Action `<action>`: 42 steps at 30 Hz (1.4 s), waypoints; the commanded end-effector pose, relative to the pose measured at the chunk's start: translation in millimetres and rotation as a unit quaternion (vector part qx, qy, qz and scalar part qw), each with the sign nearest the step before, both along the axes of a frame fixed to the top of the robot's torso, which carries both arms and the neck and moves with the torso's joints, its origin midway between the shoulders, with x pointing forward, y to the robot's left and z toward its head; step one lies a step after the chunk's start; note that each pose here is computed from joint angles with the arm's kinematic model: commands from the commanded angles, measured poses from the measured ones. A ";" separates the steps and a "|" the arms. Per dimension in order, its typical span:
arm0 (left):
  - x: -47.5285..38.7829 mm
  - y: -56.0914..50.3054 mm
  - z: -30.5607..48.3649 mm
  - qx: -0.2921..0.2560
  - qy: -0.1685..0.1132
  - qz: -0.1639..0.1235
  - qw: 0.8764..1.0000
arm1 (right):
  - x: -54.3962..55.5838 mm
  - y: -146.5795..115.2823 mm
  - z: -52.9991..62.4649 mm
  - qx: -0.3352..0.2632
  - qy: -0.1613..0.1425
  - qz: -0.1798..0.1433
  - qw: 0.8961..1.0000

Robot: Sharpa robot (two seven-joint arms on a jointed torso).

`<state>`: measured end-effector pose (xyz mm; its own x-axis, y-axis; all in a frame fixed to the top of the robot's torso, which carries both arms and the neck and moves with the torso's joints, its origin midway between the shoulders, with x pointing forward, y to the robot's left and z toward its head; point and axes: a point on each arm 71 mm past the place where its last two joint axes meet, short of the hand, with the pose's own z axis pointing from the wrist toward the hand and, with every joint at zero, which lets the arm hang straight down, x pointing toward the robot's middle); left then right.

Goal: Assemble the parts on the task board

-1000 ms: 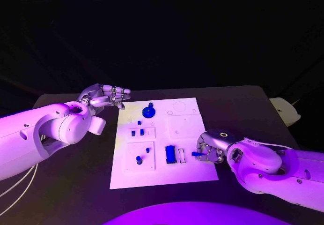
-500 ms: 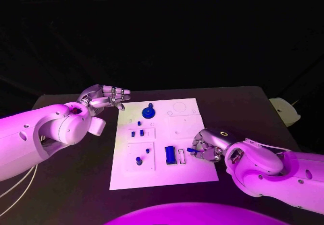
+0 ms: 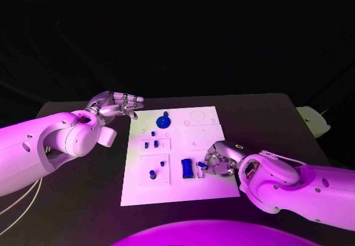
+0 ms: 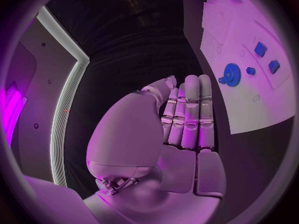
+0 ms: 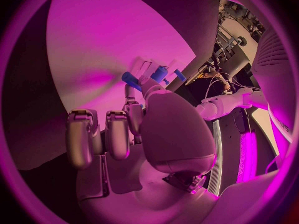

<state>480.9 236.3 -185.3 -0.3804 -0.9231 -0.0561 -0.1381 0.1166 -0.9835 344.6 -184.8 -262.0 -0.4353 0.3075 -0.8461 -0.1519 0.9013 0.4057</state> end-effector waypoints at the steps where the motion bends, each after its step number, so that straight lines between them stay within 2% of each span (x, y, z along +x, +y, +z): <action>1: -1.0 -2.7 0.8 -0.003 -0.001 -0.011 1.000 | -1.0 1.8 -5.3 -0.005 0.033 -0.001 0.999; 23: -1.6 -3.1 0.6 -0.003 0.002 -0.014 1.000 | 0.3 6.8 -9.7 -0.019 0.048 0.011 0.999; 42: -1.6 -3.1 0.6 -0.002 0.003 -0.013 1.000 | 1.9 10.2 -9.2 -0.023 0.037 0.017 0.999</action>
